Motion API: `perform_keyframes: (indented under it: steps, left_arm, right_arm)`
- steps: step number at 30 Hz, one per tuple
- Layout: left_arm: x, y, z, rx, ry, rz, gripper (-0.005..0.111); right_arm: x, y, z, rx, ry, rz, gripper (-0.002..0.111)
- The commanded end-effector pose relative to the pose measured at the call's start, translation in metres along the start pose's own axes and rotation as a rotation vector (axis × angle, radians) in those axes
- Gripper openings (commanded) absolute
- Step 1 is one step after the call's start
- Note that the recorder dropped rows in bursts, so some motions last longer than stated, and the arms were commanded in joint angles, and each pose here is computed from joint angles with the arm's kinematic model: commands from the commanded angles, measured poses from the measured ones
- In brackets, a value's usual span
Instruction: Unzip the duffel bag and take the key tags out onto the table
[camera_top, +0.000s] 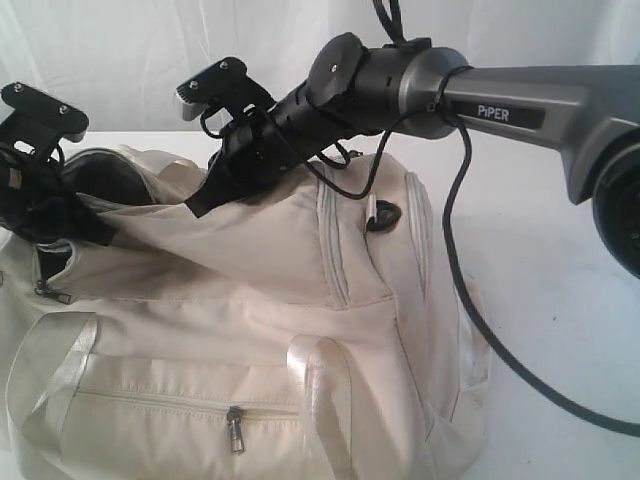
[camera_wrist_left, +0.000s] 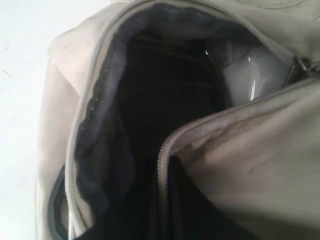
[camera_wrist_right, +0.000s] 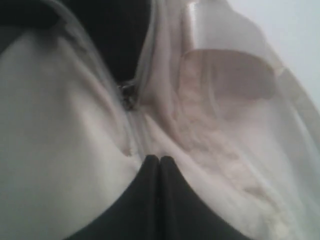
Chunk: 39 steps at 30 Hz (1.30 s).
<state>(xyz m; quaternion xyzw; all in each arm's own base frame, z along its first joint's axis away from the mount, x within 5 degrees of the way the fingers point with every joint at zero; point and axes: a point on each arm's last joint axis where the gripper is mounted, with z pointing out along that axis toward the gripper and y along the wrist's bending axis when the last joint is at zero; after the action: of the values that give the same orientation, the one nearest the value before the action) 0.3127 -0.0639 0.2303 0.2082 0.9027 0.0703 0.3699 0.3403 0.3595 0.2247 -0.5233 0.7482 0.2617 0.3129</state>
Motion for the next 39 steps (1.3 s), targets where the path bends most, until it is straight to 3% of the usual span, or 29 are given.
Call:
perform_keyframes:
  steps: [1,14,20,26,28,31,39]
  left_arm:
    - [0.002,0.003,-0.002,-0.002,0.01,-0.046,0.0]
    - [0.013,-0.005,-0.003,0.067,0.148,-0.273,0.0]
    - [0.016,-0.011,-0.004,0.125,0.188,-0.309,0.0]
    - [0.017,-0.012,-0.004,0.142,0.202,-0.301,0.0]
    - [0.017,-0.013,-0.005,0.143,0.21,-0.295,0.0]
    - [0.018,-0.013,-0.005,0.145,0.216,-0.278,0.0]
    - [0.018,-0.013,-0.005,0.148,0.215,-0.256,0.0]
  right_arm:
    - [0.011,0.011,-0.002,-0.122,0.092,0.013,0.0]
    - [0.045,0.027,0.026,-0.244,0.238,0.049,0.0]
    - [0.028,0.034,0.036,-0.142,0.105,0.018,0.005]
    - [0.002,0.036,0.039,-0.013,-0.038,-0.095,0.037]
    - [-0.006,0.035,0.039,0.064,-0.097,-0.126,0.042]
    - [-0.015,0.029,0.038,0.182,-0.171,-0.155,0.043]
    - [-0.003,0.026,0.05,0.175,-0.129,-0.191,0.043]
